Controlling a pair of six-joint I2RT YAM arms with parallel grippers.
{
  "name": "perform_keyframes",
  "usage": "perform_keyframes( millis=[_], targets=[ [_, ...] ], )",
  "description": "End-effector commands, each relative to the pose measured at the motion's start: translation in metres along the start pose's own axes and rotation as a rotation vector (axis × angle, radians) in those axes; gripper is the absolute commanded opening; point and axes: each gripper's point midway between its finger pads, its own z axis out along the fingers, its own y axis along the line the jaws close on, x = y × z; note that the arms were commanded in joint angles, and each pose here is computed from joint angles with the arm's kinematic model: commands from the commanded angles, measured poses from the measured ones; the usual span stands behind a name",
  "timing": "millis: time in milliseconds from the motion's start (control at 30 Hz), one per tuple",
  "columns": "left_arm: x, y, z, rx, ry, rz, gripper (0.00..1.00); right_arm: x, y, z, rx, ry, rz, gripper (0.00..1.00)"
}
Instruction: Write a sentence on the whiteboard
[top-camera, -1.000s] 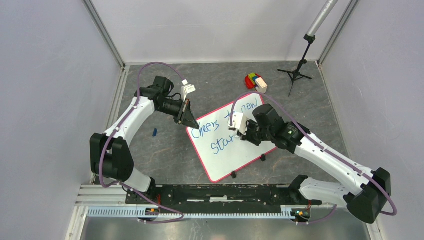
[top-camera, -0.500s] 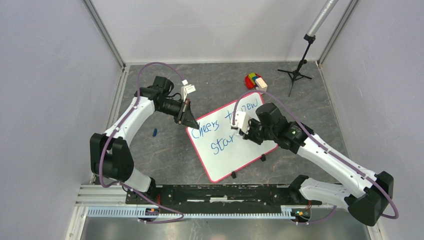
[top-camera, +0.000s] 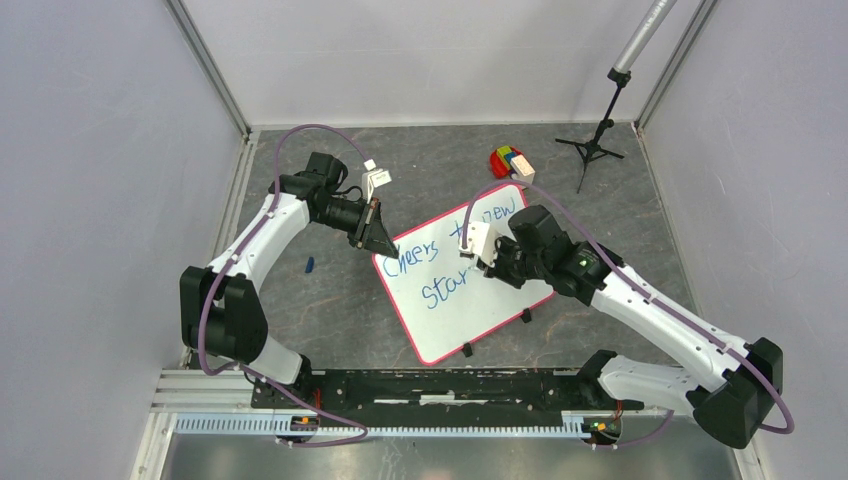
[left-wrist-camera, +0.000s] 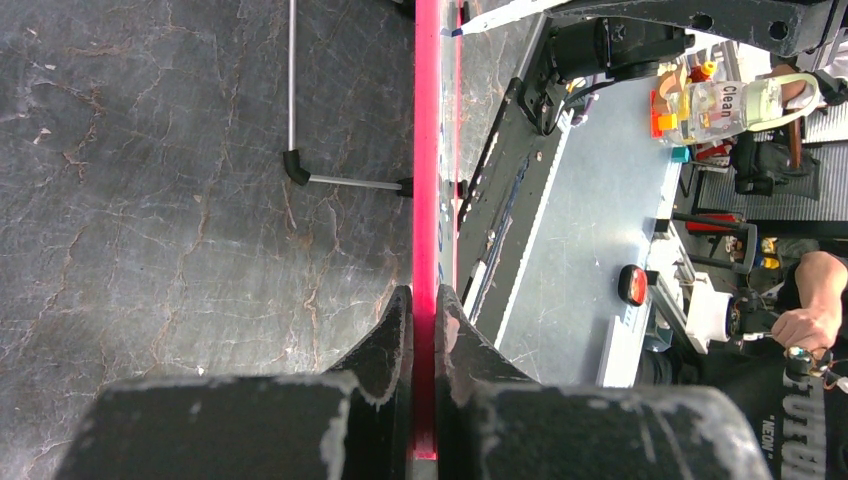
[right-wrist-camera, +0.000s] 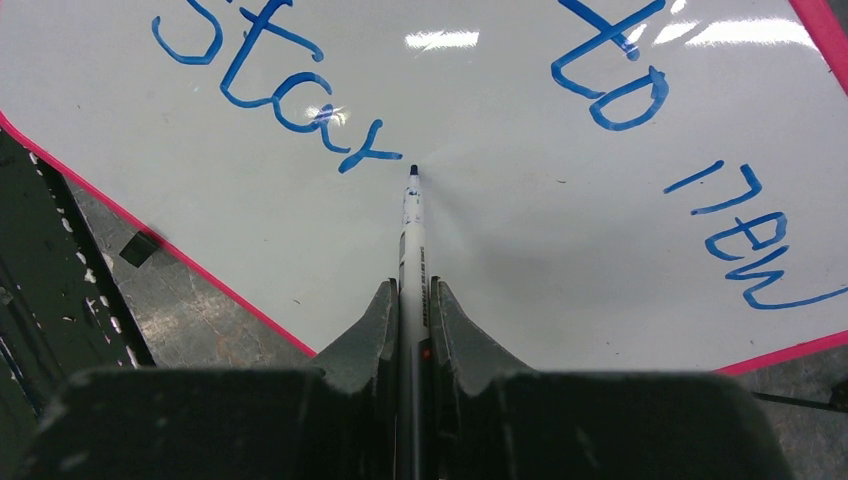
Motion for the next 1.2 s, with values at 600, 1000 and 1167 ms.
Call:
perform_keyframes(
  millis=[600, 1000, 1167],
  targets=[
    [-0.012, 0.006, -0.001, -0.042, -0.009, 0.074, 0.02, -0.018, -0.027, -0.019, 0.079, -0.052, -0.042, 0.0],
    [-0.012, 0.005, -0.001, -0.037, -0.011, 0.081, 0.02, -0.034, -0.03, -0.015, 0.063, -0.087, -0.044, 0.0],
    [-0.01, 0.005, -0.001, -0.041, -0.009, 0.081, 0.02, -0.026, -0.03, -0.008, 0.062, -0.068, -0.045, 0.0]
  ],
)
